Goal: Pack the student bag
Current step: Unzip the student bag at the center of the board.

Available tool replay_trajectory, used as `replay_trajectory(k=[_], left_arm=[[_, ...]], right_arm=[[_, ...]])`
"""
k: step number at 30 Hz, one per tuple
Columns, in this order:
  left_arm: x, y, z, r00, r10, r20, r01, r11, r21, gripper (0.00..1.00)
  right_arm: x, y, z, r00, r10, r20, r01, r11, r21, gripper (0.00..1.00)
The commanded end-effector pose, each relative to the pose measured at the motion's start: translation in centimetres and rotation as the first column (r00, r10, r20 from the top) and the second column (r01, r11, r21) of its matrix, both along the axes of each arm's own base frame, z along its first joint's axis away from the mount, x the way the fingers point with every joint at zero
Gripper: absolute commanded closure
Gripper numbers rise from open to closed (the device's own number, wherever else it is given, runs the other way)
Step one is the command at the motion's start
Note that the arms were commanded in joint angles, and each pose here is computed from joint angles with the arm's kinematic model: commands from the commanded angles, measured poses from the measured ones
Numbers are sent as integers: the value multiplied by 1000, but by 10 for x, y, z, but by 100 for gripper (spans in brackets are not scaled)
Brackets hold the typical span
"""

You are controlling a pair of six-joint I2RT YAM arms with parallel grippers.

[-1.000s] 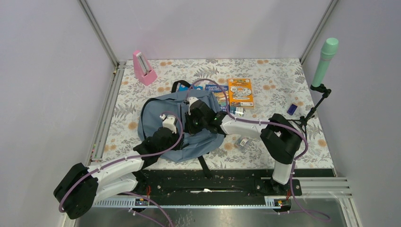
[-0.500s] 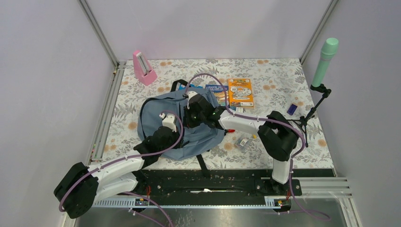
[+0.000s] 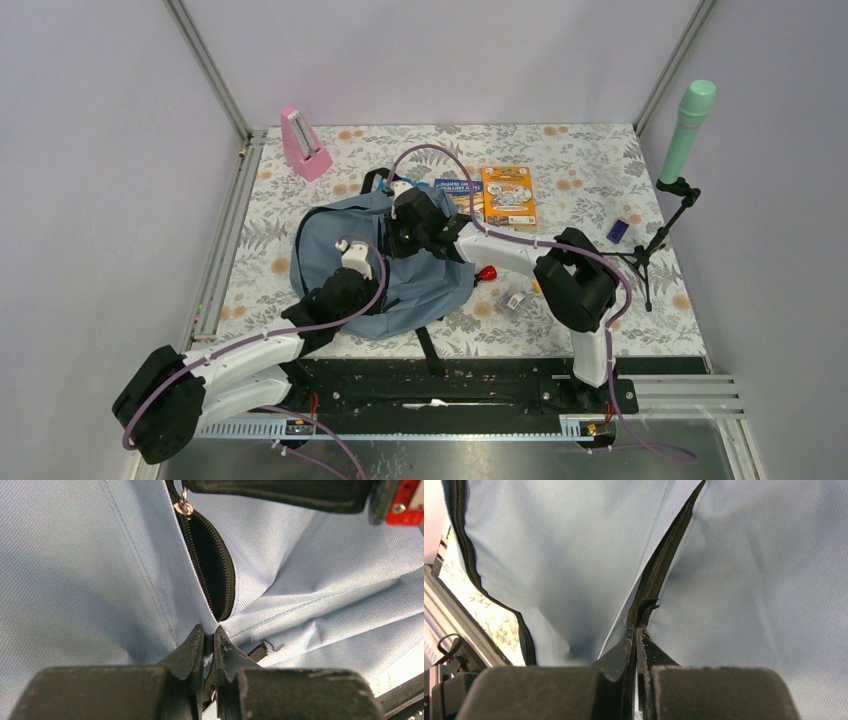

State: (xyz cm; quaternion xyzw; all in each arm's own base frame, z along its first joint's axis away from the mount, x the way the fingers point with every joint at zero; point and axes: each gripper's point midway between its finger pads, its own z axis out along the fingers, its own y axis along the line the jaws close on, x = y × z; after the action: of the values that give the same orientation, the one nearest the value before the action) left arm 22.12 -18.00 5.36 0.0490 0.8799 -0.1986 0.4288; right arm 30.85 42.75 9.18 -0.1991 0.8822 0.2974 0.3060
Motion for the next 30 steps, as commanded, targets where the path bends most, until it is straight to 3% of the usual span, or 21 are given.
replay_trajectory(k=[1,30], left_arm=[[3,-3,11,1000,8,22,-7,1000,-18,100],[0,-1,11,1000,13,16,-13,1000,-26,100]], right_arm=[[37,5,29,992,-65,104,61,997,41,100],[98,7,49,962,-167,217,168,986,13,100]])
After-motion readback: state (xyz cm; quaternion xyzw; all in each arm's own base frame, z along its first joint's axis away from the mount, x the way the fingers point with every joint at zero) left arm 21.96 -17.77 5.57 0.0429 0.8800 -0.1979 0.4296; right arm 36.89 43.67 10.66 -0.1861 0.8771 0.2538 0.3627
